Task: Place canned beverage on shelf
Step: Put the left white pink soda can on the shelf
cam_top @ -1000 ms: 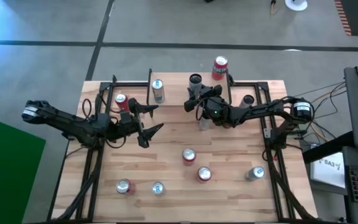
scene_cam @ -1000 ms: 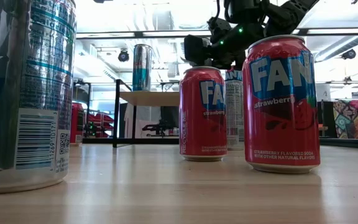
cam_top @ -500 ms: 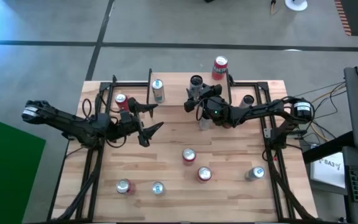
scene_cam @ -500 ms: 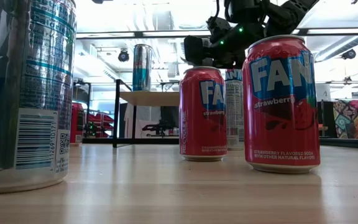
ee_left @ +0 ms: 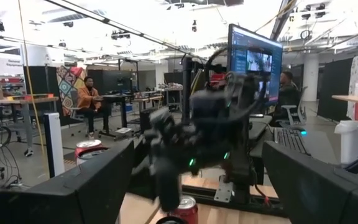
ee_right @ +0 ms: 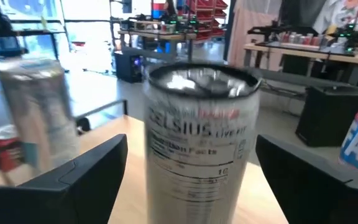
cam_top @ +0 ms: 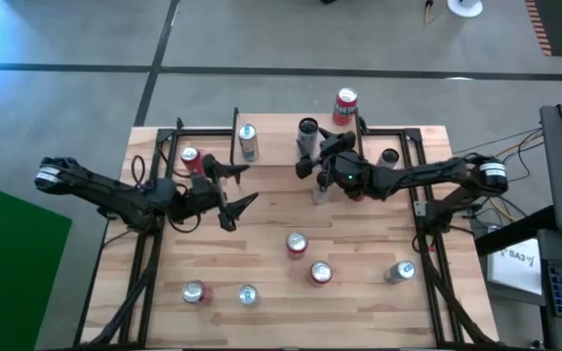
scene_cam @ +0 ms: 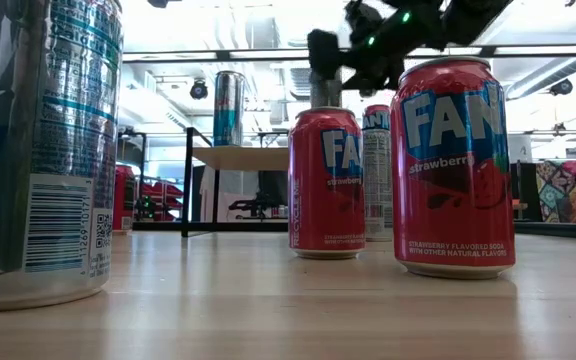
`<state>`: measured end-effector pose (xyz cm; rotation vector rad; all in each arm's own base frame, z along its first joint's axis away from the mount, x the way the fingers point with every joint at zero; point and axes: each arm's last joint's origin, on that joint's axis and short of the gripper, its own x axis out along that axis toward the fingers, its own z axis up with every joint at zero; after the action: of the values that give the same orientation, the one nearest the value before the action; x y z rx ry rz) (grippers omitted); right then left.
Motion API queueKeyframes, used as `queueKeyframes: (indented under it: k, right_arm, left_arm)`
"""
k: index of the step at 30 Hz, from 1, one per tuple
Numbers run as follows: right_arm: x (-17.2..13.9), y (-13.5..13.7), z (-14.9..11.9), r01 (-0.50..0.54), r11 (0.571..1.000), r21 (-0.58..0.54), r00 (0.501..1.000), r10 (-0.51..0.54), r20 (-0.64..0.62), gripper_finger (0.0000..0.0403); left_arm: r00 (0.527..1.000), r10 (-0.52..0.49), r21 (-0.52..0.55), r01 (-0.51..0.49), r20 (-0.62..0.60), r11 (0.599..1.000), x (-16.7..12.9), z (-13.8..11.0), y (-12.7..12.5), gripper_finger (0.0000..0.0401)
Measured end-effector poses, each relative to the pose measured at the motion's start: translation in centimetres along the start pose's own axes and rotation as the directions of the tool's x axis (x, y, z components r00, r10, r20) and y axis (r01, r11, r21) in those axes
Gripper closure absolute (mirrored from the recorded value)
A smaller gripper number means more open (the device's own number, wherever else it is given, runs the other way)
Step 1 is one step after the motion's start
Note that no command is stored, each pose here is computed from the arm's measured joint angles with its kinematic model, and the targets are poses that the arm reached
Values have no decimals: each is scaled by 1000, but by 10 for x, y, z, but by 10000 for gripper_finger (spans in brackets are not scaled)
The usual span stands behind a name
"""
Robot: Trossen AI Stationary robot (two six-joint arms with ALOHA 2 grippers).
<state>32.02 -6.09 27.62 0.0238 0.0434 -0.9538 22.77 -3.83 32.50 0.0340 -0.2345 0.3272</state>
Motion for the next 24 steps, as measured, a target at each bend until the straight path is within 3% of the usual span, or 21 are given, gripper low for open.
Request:
queueKeyframes:
  k: [7, 13, 16, 24]
  right_arm:
    - [-41, -10, 31, -83, 996, 45, 996, 83, -16, 58]
    - [-65, -24, 66, -254, 962, 99, 963, 261, -62, 79]
    - [-69, -26, 77, -304, 948, 91, 940, 314, -131, 105]
    - [-69, -24, 101, -301, 953, -26, 915, 281, -289, 215]
  left_arm:
    - [1000, 22, 15, -22, -18, 1000, 2, -4, -1, 62]
    - [1000, 22, 16, -22, -17, 1000, 2, -4, -1, 62]
    - [1000, 22, 16, -22, -17, 1000, 2, -4, -1, 62]
    - [1000, 22, 0, -22, -18, 1000, 2, -5, -1, 62]
